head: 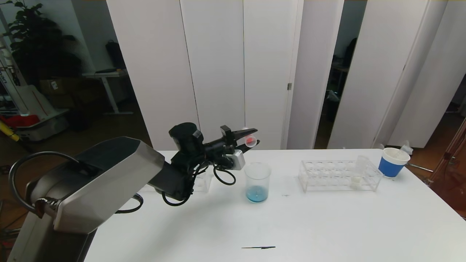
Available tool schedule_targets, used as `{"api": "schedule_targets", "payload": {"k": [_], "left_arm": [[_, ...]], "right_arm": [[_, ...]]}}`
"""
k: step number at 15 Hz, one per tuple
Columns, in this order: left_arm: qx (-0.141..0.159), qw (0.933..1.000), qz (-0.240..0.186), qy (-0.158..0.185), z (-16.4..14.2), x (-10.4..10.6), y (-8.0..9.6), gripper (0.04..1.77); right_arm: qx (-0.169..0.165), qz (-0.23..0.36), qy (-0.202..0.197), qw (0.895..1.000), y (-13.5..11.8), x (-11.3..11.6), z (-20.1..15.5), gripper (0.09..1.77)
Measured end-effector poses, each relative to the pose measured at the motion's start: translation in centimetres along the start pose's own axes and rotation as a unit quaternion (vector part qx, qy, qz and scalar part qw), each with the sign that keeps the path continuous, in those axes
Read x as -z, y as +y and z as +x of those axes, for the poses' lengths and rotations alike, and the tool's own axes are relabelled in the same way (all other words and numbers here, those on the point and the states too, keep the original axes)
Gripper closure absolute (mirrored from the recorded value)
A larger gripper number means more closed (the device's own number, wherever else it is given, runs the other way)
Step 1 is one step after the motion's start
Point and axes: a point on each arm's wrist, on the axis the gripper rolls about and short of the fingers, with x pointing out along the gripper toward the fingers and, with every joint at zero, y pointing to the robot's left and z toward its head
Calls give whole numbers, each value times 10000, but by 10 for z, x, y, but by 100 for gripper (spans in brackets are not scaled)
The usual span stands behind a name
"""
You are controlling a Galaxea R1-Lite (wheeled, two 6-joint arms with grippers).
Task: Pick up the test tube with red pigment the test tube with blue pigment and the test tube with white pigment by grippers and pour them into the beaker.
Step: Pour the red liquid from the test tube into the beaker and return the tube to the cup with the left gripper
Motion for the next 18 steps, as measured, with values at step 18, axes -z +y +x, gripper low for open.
{"api": "schedule_targets", "payload": {"k": [18], "left_arm": [[6,9971,759,105,9,10,-30,123]], "right_arm": [[-2,1,0,10000,0,0,0,11]]}}
